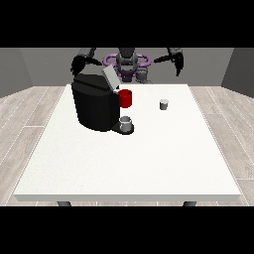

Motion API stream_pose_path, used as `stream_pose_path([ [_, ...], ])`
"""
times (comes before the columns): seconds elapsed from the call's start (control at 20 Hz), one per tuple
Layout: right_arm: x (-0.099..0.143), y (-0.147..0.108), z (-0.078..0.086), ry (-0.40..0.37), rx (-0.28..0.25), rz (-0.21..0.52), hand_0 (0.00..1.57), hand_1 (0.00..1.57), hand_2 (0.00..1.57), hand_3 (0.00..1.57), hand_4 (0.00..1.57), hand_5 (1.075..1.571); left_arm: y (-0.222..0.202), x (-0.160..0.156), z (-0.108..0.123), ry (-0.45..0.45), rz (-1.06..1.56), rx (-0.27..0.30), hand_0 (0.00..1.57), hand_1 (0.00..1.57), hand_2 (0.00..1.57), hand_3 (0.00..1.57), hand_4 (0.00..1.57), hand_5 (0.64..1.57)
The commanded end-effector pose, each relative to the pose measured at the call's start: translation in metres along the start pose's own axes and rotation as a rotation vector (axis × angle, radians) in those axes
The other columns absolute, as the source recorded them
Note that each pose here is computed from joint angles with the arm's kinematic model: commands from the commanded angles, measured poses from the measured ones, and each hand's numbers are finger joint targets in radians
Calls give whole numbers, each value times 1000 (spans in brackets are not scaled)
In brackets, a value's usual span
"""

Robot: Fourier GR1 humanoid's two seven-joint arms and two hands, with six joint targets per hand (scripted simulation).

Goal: Insert the coffee pod into the coffee machine and close the lid

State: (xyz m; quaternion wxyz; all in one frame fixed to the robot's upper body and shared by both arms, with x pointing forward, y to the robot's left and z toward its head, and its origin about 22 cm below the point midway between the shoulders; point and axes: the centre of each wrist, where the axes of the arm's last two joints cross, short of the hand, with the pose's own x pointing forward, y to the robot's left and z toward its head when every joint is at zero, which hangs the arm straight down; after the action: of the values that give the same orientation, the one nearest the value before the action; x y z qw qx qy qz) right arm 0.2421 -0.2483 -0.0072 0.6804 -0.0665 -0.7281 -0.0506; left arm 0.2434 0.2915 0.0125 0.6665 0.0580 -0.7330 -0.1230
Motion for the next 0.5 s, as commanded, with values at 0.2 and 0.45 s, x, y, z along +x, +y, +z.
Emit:
stream_pose_path([
  [0.2,10,13,-5,-20,24,-35,0,0,0,0,228,1571,30,-8,-31,122,-40,-20,0,0,0,0,0,1571],
  [0.45,23,11,-20,-77,75,-41,0,0,0,0,283,1571,36,-14,-50,193,-107,-1,0,0,0,0,0,1571],
])
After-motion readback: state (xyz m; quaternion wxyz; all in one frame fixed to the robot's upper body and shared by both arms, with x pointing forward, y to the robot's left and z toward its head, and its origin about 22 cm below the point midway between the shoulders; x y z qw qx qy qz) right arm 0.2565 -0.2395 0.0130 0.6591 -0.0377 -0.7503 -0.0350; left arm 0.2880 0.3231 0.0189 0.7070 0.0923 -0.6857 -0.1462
